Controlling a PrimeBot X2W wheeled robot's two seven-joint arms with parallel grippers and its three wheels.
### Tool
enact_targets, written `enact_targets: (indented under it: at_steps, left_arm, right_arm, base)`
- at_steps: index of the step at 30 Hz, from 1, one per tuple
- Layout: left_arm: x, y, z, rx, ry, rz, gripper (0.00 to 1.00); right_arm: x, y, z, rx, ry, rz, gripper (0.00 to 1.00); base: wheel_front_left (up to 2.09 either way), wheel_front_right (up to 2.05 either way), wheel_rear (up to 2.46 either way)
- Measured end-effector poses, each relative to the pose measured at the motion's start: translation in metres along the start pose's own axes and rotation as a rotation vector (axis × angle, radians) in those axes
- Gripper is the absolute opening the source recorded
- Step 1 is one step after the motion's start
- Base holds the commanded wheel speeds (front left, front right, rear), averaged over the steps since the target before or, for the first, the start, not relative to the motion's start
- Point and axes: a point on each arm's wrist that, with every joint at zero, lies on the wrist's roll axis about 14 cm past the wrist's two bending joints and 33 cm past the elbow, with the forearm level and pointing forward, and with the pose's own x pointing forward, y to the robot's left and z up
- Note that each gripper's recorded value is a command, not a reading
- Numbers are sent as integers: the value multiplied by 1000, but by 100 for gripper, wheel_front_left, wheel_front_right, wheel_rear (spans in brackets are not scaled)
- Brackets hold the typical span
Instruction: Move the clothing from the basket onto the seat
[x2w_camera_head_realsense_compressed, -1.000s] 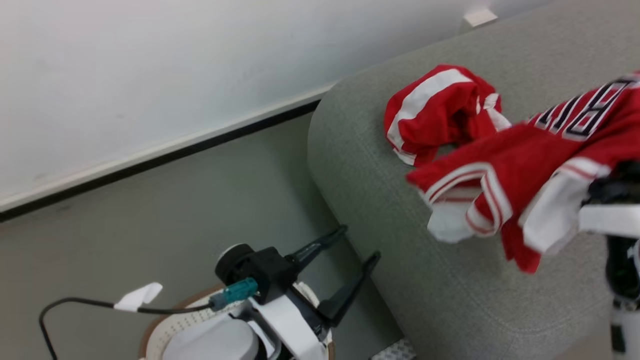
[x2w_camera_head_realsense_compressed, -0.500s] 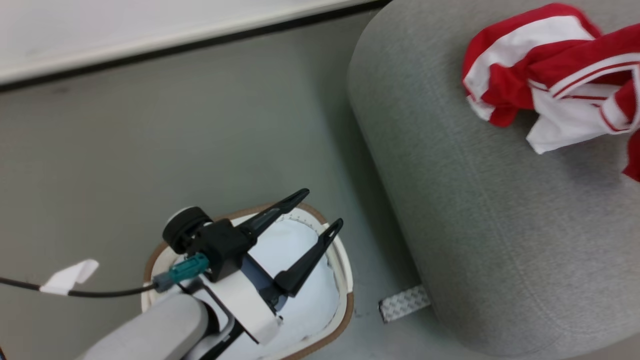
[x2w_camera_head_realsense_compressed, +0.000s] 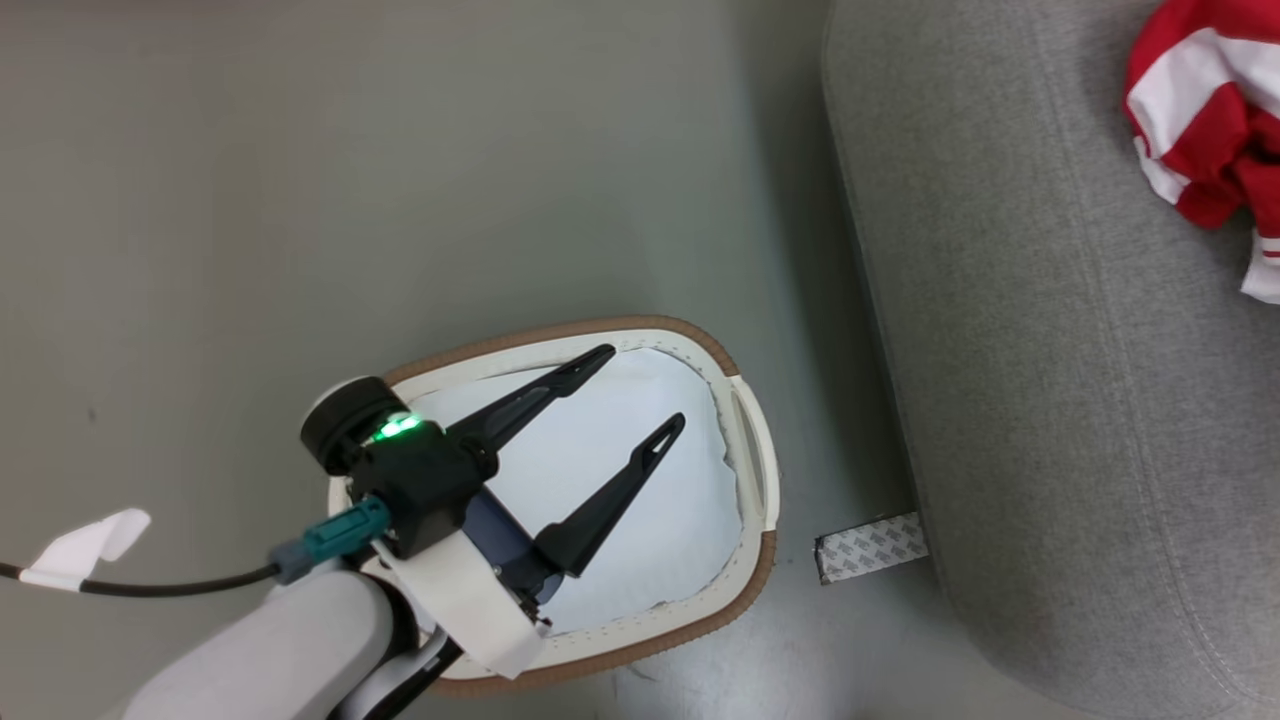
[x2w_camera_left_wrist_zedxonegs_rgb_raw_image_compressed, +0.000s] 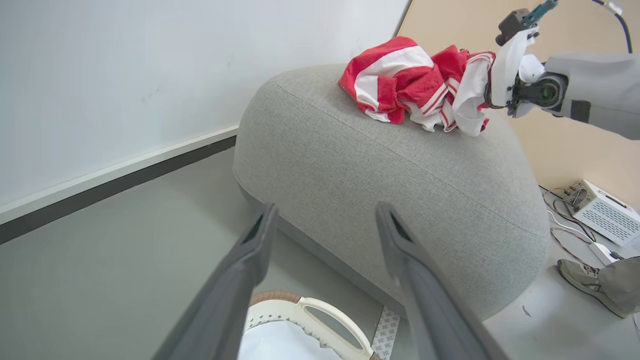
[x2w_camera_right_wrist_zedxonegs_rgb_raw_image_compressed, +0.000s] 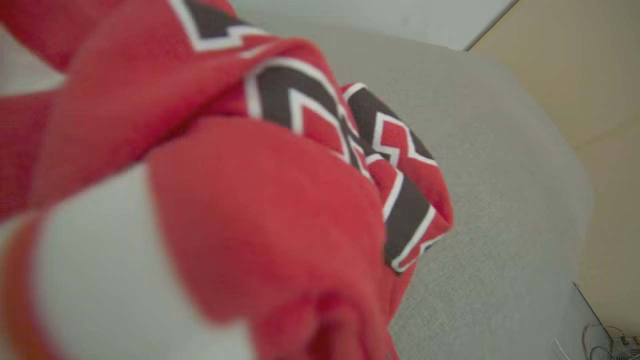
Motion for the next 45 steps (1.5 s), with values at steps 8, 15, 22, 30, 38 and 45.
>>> enact_targets:
  at_steps: [8, 15, 22, 30, 38, 45]
  left_arm:
    - [-2, 0, 8, 19, -10, 18, 100]
    - [1, -18, 24, 27, -37, 10, 100]
    - [-3, -35, 46, 51, -53, 47, 100]
    - [-23, -40, 76, 69, -104, 180, 100]
    - [-72, -22, 118, 134, -190, 405, 100]
    - [-147, 3, 163, 170, -340, 671, 100]
  right_arm:
    - [-4, -3, -24, -19, 120, -19, 75]
    - [-20, -7, -25, -15, 184, 13, 100]
    - [-50, -18, -20, -62, 172, 82, 100]
    - [-98, -36, 1, -45, 58, 174, 100]
    - [-156, -29, 84, -7, -273, 312, 100]
    - [-214, 21, 149, 39, -623, 481, 100]
  base:
    - [0, 0, 0]
    - [0, 0, 0]
    - [0, 0, 0]
    - [0, 0, 0]
    - [0, 0, 0]
    - [0, 0, 0]
